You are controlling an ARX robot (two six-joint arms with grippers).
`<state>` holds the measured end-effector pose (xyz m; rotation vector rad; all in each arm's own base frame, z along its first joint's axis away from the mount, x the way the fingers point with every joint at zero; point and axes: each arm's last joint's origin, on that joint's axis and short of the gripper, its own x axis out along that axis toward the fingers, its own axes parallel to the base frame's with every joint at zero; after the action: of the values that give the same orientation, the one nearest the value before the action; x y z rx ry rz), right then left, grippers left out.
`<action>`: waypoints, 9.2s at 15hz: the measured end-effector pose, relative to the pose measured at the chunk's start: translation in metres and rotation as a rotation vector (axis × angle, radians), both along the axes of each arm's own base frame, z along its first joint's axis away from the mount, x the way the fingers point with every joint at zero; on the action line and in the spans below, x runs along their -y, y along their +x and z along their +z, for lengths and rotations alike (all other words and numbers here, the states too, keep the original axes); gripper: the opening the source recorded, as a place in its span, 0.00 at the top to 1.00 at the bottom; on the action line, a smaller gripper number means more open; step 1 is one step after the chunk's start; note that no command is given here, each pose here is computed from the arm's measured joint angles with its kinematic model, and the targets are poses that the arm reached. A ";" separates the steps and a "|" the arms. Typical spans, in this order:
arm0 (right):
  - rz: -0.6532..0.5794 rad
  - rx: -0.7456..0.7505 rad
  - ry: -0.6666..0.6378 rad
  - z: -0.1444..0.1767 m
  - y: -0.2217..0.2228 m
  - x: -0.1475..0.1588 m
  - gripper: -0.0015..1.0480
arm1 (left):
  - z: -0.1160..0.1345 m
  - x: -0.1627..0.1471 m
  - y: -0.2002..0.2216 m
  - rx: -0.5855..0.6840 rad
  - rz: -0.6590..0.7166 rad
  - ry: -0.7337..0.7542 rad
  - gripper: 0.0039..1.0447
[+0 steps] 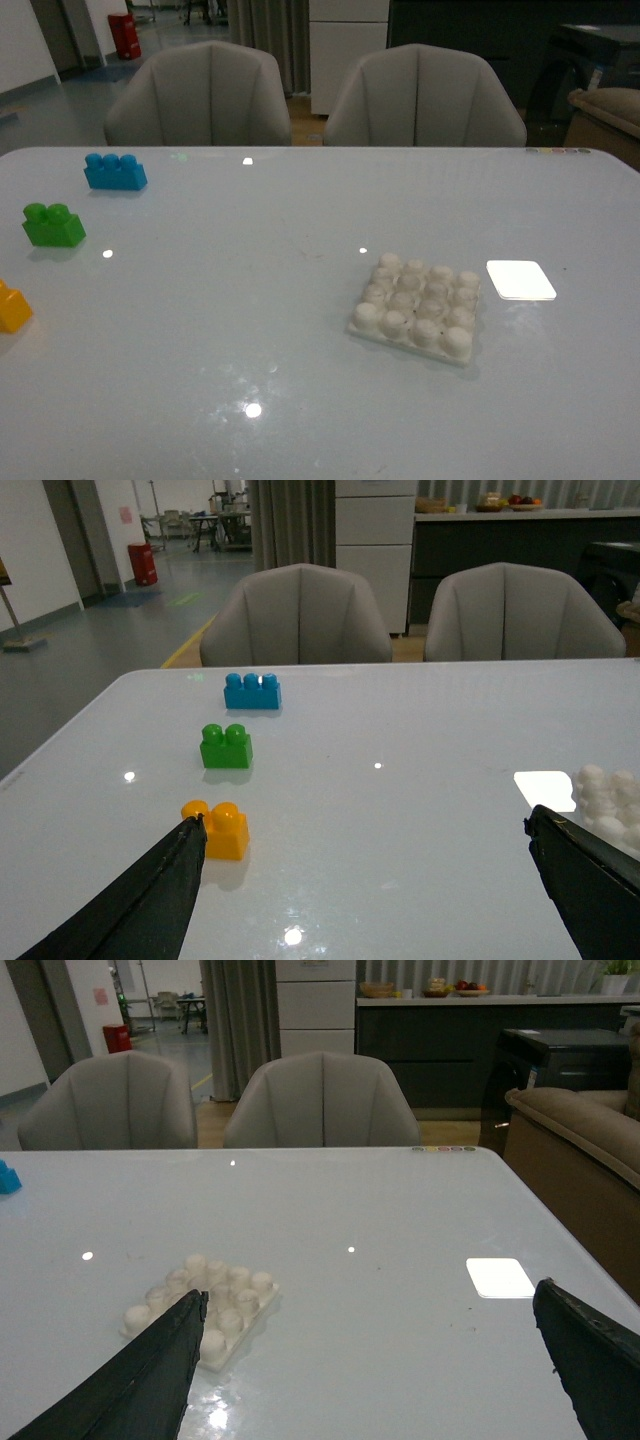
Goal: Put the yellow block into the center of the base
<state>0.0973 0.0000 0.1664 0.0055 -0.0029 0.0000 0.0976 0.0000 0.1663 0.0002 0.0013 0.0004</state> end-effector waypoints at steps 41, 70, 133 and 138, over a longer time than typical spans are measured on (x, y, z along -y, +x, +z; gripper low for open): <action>0.050 -0.988 0.263 -0.095 0.319 -0.082 0.06 | 0.000 0.000 0.000 0.000 0.000 0.000 0.06; 0.212 -0.973 0.335 -0.091 0.317 -0.176 0.06 | 0.000 0.000 0.000 0.000 0.000 0.000 0.06; 0.000 0.000 -0.003 0.000 0.000 0.000 0.06 | 0.040 -0.050 0.136 -0.115 -0.051 0.091 0.06; 0.000 0.000 -0.003 0.000 0.000 0.000 0.06 | -0.039 -0.113 0.253 -0.387 -0.133 0.126 0.06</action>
<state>0.0973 0.0000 0.1664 0.0029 -0.0029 -0.0004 0.3502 0.1133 0.1275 0.1268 0.3882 -0.1329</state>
